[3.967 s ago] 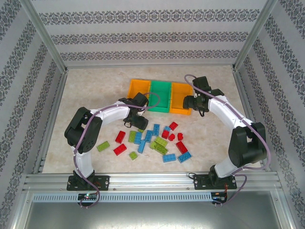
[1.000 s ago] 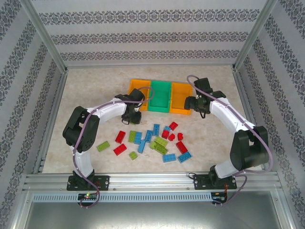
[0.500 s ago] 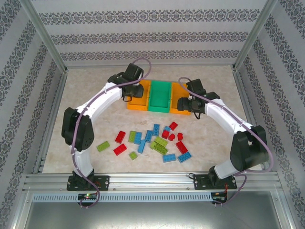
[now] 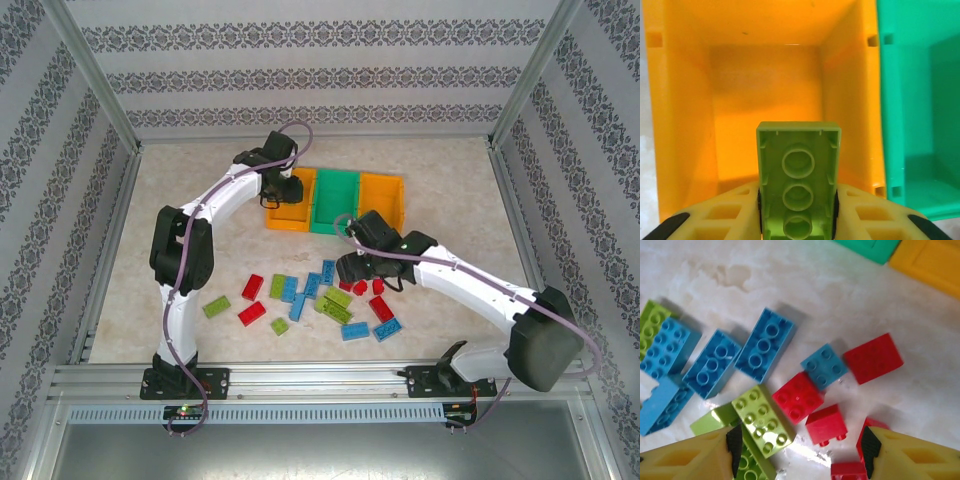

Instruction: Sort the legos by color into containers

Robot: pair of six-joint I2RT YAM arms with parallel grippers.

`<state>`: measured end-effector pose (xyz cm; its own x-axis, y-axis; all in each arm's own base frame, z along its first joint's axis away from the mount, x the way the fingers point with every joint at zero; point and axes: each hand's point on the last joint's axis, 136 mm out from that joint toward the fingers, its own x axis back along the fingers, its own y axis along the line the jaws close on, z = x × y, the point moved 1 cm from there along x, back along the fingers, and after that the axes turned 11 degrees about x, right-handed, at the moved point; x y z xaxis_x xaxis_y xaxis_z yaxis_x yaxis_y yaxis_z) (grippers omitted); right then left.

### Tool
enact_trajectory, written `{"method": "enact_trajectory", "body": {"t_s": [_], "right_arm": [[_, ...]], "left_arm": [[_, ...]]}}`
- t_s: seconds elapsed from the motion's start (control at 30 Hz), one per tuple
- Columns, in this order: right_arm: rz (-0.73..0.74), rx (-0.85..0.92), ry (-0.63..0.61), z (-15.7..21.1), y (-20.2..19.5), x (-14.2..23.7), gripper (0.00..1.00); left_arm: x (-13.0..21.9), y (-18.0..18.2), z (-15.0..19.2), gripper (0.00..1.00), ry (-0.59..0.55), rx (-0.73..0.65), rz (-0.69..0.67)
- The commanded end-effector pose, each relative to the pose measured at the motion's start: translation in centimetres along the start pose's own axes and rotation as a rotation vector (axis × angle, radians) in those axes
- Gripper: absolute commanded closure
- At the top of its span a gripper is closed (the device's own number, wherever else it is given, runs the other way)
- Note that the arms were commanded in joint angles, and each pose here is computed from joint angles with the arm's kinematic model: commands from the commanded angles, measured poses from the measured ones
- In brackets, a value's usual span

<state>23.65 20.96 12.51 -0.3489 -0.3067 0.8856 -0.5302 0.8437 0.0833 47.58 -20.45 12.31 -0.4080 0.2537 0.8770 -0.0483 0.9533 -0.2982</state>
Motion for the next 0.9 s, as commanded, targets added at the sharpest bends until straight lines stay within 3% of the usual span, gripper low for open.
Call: {"method": "enact_trajectory", "body": {"t_s": [0.0, 0.17, 0.47, 0.6, 0.87], "right_arm": [[-0.006, 0.009, 0.021, 1.9, 1.5, 0.1, 0.33], [-0.003, 0.059, 0.076, 3.7, 3.4, -1.0, 0.29], [-0.006, 0.164, 0.142, 5.2, 6.0, -2.5, 0.24], [-0.019, 0.183, 0.183, 5.9, 6.4, -3.1, 0.26], [-0.035, 0.234, 0.269, 7.0, 6.9, -4.6, 0.29]], "left_arm": [[0.2, -1.1, -0.6, 0.58, -0.001, 0.013, 0.040], [0.5, -1.5, -0.3, 0.40, 0.011, 0.023, 0.063], [4.1, -1.3, -0.2, 0.24, -0.062, 0.037, 0.081], [5.6, -0.6, 0.5, 0.18, -0.090, 0.033, 0.077], [6.8, 3.0, 1.4, 0.16, -0.093, 0.113, 0.050]]}}
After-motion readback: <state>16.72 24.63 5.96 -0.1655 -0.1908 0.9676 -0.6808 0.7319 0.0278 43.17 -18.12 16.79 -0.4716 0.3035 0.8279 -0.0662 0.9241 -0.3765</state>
